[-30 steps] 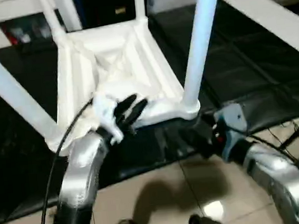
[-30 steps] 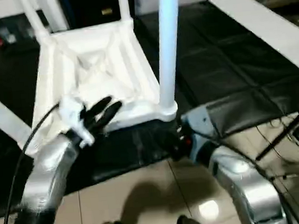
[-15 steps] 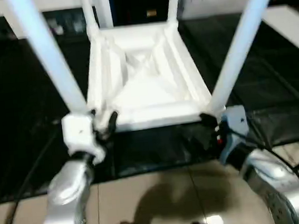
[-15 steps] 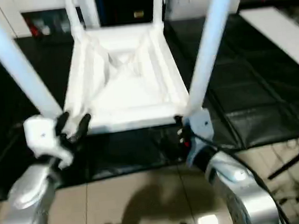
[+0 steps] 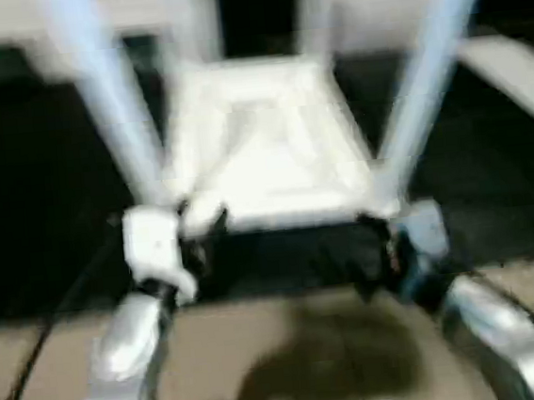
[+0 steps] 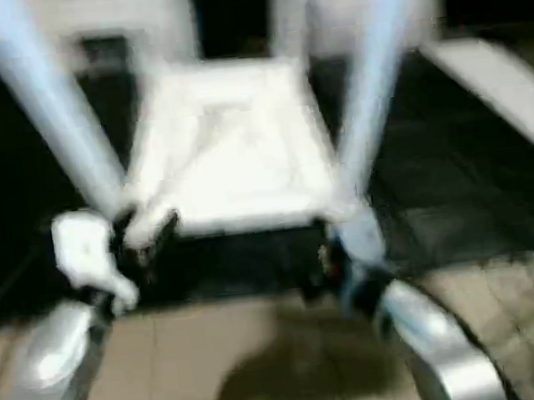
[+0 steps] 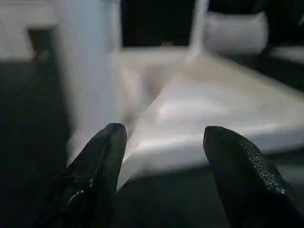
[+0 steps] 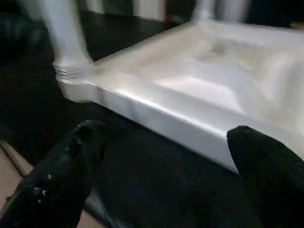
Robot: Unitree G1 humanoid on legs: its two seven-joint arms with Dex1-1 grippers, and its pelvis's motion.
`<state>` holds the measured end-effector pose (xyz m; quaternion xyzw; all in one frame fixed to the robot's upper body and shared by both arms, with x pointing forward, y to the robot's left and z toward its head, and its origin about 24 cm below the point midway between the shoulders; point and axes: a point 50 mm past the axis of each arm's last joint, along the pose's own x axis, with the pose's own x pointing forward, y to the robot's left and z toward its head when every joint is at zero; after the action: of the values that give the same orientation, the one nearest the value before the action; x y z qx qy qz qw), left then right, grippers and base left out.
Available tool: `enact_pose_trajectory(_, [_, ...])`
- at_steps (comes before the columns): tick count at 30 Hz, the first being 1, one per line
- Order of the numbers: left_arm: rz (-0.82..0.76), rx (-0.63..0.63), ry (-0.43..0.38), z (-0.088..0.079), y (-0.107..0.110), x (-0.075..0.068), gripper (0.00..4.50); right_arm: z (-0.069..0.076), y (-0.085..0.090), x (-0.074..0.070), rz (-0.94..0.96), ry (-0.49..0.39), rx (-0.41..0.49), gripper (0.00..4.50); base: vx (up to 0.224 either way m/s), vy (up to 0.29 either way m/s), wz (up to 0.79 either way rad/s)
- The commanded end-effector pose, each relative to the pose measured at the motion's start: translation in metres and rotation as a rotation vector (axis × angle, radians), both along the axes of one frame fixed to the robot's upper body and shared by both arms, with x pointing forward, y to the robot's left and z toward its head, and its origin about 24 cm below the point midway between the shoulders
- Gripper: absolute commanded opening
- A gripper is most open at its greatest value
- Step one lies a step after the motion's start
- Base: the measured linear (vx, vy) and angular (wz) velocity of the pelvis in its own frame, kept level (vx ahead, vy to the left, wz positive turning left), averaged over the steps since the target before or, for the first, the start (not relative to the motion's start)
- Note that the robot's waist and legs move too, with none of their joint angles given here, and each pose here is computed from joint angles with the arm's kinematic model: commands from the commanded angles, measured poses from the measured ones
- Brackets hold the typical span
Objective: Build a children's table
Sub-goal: Rotate leg to tighten, then rotate table base
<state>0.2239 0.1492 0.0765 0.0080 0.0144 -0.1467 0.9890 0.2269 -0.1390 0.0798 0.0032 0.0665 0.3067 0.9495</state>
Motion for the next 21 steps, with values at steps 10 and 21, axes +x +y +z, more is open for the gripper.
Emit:
enact_pose_trajectory(10, [-0.035,0.016,-0.021,0.007,0.000,-0.001,2.98,-0.002,-0.003,0.003,-0.028,-0.022,-0.004,4.50,0.107,0.017,0.31])
enact_pose_trajectory(21, [-0.065,-0.094,-0.009,-0.009,0.019,-0.031,3.77,-0.005,-0.009,0.003,0.003,-0.014,-0.024,4.50,0.137,-0.027,-0.06])
